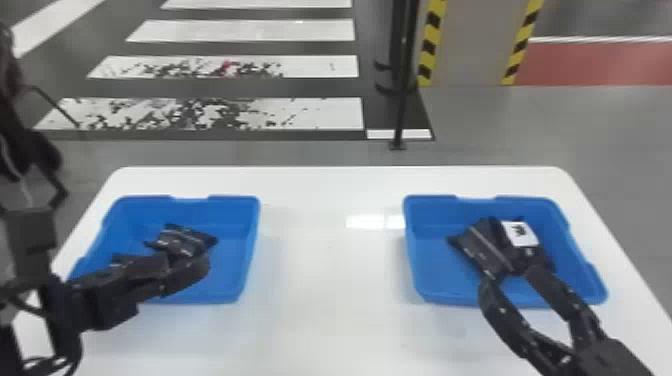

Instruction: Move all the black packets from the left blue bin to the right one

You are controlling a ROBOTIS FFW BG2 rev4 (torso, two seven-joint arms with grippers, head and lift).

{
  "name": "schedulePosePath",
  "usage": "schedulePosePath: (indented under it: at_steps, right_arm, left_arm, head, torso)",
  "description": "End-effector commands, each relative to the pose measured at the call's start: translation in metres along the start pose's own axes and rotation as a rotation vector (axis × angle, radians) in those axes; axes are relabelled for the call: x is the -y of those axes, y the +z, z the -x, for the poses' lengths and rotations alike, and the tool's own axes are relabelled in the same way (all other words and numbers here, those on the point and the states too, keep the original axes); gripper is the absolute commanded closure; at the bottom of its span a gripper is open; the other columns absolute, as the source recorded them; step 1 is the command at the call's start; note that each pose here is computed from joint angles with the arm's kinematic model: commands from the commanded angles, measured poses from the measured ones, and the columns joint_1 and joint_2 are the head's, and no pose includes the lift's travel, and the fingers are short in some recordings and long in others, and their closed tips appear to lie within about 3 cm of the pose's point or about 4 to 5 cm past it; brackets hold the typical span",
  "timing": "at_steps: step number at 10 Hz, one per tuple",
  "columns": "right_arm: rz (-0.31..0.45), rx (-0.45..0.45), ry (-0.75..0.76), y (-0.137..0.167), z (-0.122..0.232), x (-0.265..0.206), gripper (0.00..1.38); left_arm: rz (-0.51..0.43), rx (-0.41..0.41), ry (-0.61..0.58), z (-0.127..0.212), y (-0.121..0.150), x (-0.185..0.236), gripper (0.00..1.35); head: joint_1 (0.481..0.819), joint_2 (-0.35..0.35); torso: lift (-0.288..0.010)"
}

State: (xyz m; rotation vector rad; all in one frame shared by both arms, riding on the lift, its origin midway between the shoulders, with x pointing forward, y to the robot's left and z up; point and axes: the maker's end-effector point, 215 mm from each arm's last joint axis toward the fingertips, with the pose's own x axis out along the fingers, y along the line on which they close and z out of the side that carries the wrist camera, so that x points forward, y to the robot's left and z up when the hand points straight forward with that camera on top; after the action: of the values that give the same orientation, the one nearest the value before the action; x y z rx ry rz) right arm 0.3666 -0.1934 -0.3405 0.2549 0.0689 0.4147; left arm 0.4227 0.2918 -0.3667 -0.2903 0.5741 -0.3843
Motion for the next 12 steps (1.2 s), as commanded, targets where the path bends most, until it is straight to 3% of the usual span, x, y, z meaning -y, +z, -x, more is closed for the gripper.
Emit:
schedulePosePath:
  at_steps: [1, 3, 5, 12]
  right_arm:
    - [-0.021, -0.002, 0.003, -0.005, 0.0, -0.003, 0.34]
    - [-0.034, -0.011, 0.0, -0.011, 0.001, -0.001, 0.34]
    - [-0.057, -0.02, 0.008, -0.018, -0.002, -0.005, 0.34]
    - [-0.102, -0.049, 0.016, -0.036, -0.005, -0.008, 0.34]
  left_arm:
    - [-0.005, 0.013, 0.111, 0.005, 0.021, -0.05, 0.18]
    - [0.023, 0.026, 0.164, -0.012, 0.046, -0.088, 0.18]
    - [0.081, 0.018, 0.186, -0.034, 0.054, -0.114, 0.18]
    - [0.211, -0.185, 0.306, -0.093, 0.022, -0.166, 0.18]
  head:
    - [0.695, 0.111]
    - [0.695, 0.209]
    - [0.695, 0.24]
    - [0.695, 0.278]
  torso:
    - [-0.121]
    - [-0.121]
    - [-0.121]
    - [-0.121]
